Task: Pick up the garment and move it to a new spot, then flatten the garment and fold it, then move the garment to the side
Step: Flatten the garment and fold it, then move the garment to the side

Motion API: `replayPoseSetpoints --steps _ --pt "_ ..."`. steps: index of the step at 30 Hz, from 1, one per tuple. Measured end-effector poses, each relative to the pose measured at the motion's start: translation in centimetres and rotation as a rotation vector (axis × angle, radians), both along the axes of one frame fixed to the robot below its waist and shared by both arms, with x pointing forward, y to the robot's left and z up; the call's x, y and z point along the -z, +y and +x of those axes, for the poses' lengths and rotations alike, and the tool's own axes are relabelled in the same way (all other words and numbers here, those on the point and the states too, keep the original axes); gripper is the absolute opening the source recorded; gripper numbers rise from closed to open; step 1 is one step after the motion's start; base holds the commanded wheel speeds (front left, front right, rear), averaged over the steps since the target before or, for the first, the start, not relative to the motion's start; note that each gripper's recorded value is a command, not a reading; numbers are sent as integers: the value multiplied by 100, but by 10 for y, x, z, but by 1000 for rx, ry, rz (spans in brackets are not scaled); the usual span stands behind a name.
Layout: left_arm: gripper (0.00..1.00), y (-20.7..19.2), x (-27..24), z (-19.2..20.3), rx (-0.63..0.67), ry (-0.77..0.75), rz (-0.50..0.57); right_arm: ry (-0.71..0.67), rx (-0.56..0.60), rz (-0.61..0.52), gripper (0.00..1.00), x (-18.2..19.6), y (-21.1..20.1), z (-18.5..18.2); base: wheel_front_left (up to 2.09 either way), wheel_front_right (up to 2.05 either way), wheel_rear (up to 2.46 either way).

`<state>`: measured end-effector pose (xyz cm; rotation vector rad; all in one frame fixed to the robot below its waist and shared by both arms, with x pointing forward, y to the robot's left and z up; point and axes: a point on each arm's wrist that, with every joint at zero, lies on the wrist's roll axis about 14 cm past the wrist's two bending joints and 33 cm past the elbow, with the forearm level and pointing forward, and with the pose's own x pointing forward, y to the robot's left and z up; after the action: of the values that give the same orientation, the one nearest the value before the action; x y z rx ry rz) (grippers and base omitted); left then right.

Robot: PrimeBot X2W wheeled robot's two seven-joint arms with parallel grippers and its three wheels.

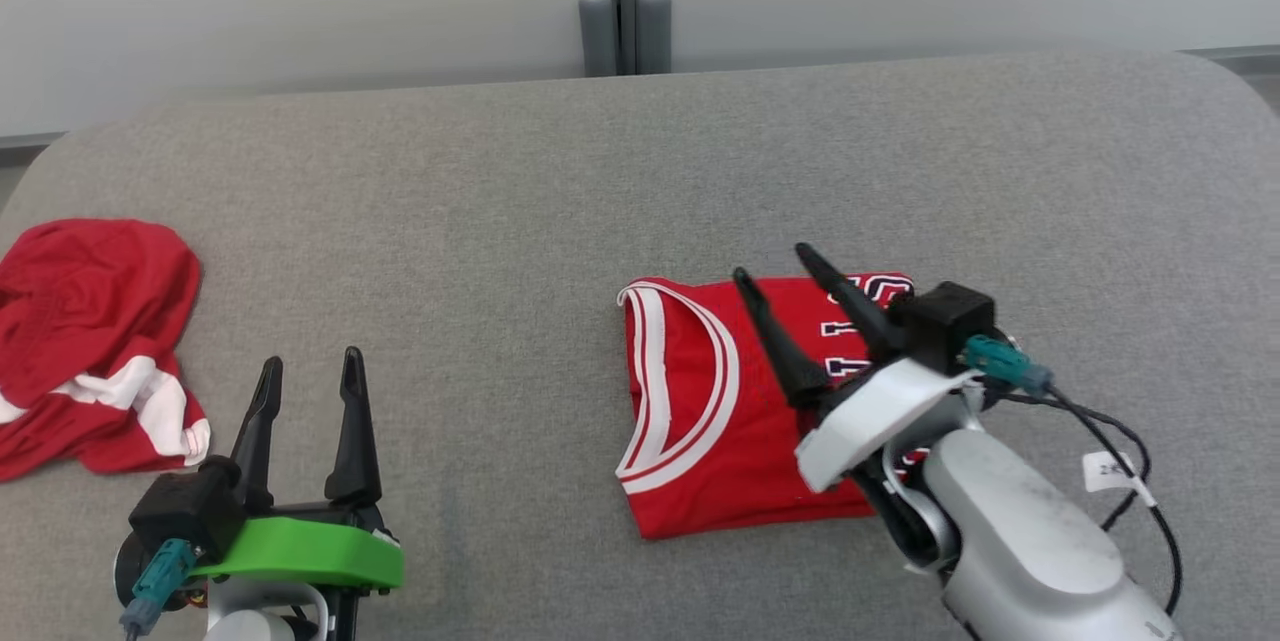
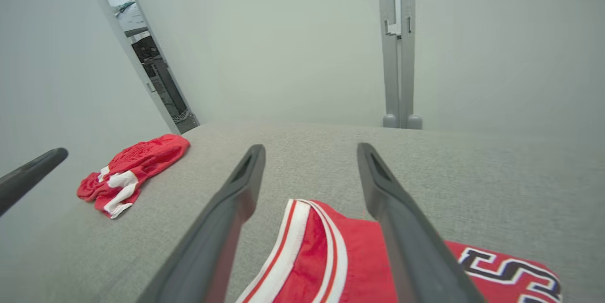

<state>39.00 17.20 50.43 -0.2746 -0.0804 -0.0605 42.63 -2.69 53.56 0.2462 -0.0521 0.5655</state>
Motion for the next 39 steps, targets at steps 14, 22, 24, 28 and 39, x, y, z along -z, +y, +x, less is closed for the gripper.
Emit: replayPoseSetpoints --steps 14,22,24,28,39 --pt "100 -19 -11 -5 49 -31 -8 10 393 -98 100 -8 -145 -12 0 0 0" --pt "100 -18 -5 -9 43 -11 -9 41 425 -113 100 1 -159 -23 0 0 0" --pt "100 -17 -5 -11 41 -9 -9 48 426 -116 100 3 -159 -25 0 0 0" --pt "100 -15 -4 -14 35 -6 -12 49 434 -111 100 3 -162 -27 0 0 0" --pt "100 -14 -1 -15 29 2 -15 59 444 -100 100 5 -163 -28 0 0 0"
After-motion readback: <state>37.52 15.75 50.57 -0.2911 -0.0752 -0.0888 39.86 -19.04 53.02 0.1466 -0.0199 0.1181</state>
